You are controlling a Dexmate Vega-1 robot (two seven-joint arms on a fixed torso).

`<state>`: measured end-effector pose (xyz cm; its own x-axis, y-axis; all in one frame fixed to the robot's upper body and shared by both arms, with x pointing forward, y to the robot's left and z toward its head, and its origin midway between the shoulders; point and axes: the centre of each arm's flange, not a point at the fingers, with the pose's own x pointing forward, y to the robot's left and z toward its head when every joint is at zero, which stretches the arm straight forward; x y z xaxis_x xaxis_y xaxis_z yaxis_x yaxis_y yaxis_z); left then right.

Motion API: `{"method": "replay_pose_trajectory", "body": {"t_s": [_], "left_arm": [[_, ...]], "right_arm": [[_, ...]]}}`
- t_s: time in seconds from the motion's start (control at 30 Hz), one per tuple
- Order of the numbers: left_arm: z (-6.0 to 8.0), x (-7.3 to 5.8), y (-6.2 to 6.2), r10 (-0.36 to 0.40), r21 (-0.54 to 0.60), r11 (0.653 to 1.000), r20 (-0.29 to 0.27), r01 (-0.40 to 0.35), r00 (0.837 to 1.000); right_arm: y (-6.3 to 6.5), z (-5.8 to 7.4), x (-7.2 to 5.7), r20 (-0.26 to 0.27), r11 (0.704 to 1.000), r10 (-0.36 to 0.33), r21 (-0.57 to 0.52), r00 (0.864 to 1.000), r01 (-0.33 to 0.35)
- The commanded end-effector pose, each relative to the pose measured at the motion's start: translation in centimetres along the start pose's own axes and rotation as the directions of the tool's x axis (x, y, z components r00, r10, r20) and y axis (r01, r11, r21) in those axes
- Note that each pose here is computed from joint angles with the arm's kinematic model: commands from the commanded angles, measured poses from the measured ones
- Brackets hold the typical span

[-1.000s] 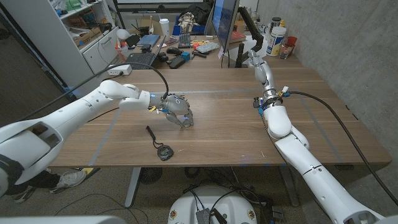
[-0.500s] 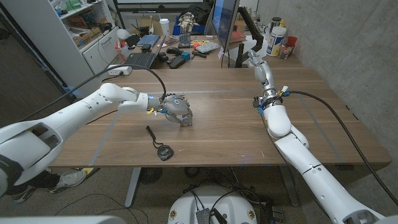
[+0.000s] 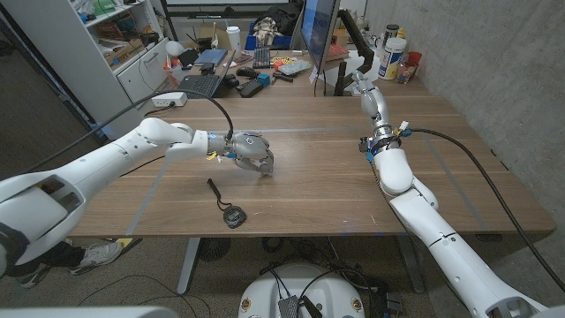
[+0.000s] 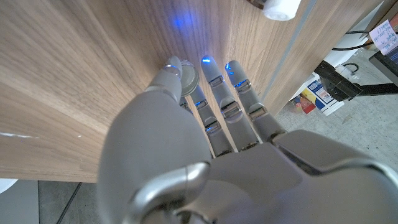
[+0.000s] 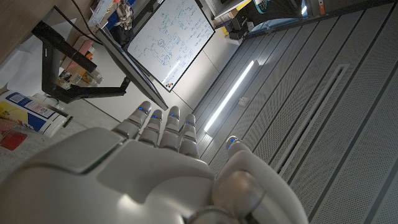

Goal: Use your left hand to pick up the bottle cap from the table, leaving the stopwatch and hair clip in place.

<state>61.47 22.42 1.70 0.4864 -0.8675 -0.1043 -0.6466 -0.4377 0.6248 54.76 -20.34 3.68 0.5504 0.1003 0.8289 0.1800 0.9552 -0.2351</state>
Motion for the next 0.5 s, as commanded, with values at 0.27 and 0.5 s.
{"method": "replay_pose_trajectory", "body": {"t_s": [0.27, 0.5], "left_arm": [[-1.1, -1.08, 1.33, 0.063, 0.024, 0.998, -0.058, -0.062, 0.996], [-1.24, -1.46, 1.5, 0.072, 0.031, 0.997, -0.071, -0.07, 0.995]], "right_arm": [[0.48, 0.51, -0.01, 0.005, 1.0, -0.002, -0.014, 1.0, 0.002], [0.61, 0.74, -0.08, 0.008, 1.0, -0.001, -0.017, 1.0, 0.001]]}}
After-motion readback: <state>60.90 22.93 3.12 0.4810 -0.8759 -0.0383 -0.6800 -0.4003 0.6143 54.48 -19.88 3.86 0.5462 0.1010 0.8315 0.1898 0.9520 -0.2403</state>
